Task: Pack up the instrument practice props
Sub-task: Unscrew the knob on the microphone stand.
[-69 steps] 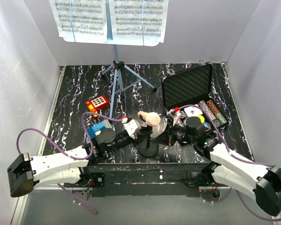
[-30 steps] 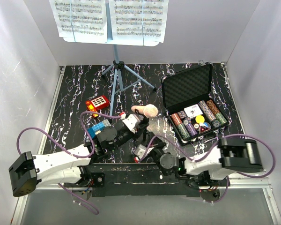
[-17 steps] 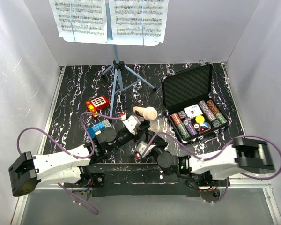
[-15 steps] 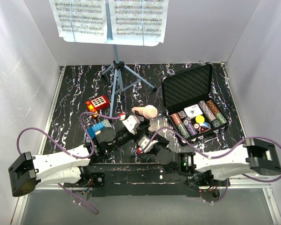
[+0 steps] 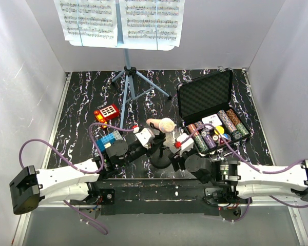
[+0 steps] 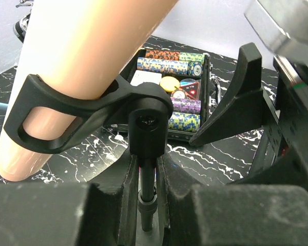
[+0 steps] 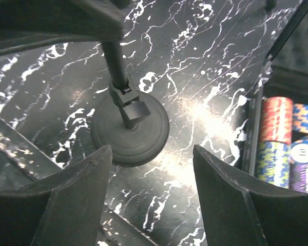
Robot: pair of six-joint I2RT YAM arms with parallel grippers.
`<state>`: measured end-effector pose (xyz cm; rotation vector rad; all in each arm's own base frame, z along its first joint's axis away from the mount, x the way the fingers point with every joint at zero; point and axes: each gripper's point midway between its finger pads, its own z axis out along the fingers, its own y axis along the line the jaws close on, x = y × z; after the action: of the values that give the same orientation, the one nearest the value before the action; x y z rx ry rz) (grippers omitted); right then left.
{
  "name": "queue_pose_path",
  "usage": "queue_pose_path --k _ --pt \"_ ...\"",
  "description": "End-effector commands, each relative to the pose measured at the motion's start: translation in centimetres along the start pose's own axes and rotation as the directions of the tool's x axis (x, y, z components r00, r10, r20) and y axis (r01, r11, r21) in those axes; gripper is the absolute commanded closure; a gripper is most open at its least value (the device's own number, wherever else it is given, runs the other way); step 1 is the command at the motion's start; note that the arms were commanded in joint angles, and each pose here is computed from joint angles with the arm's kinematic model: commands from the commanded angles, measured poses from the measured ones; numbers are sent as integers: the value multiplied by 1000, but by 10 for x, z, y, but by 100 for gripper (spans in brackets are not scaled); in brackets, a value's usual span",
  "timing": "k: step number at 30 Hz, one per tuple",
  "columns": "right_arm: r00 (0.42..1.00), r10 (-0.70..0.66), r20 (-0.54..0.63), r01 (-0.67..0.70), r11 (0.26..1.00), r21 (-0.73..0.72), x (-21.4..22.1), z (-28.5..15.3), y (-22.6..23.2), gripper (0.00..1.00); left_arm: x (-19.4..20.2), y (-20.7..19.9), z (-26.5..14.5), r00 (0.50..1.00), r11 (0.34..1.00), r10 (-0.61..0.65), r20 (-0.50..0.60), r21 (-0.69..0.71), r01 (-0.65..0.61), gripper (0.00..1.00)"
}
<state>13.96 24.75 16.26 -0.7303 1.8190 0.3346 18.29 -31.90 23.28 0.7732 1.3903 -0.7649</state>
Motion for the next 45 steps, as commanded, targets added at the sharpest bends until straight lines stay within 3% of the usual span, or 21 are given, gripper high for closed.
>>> queue_pose_path --k 1,5,10,15,20,26,30,37,45 --pt "948 316 -35 -317 942 -109 2 -7 9 28 24 7 -8 995 998 47 -90 -25 -50 100" --pt "831 547 -98 -553 798 -240 -8 -7 13 24 19 10 -9 996 998 54 -73 -39 -57 100" --pt "673 700 -239 -728 570 -381 -30 -5 20 22 17 12 -11 995 996 69 -68 -46 -72 100" --pt "538 760 -365 -816 359 -453 -46 1 27 21 16 14 -13 994 995 81 -69 -50 -84 100" --pt "463 766 -447 -860 267 -435 -45 13 33 23 13 16 -15 995 995 80 -54 -62 -84 100" --pt "303 817 -490 -903 82 -422 -40 25 25 37 14 16 -19 997 995 62 -44 -70 -65 100" --pt "266 817 -511 -901 23 -433 -44 30 26 51 16 18 -21 998 995 54 -41 -78 -57 100" --pt "241 822 -515 -884 -33 -466 -53 33 25 54 17 18 -24 998 995 54 -40 -80 -57 100" --pt "213 824 -525 -880 -73 -470 -52 36 24 68 18 18 -24 998 995 53 -42 -77 -56 100"
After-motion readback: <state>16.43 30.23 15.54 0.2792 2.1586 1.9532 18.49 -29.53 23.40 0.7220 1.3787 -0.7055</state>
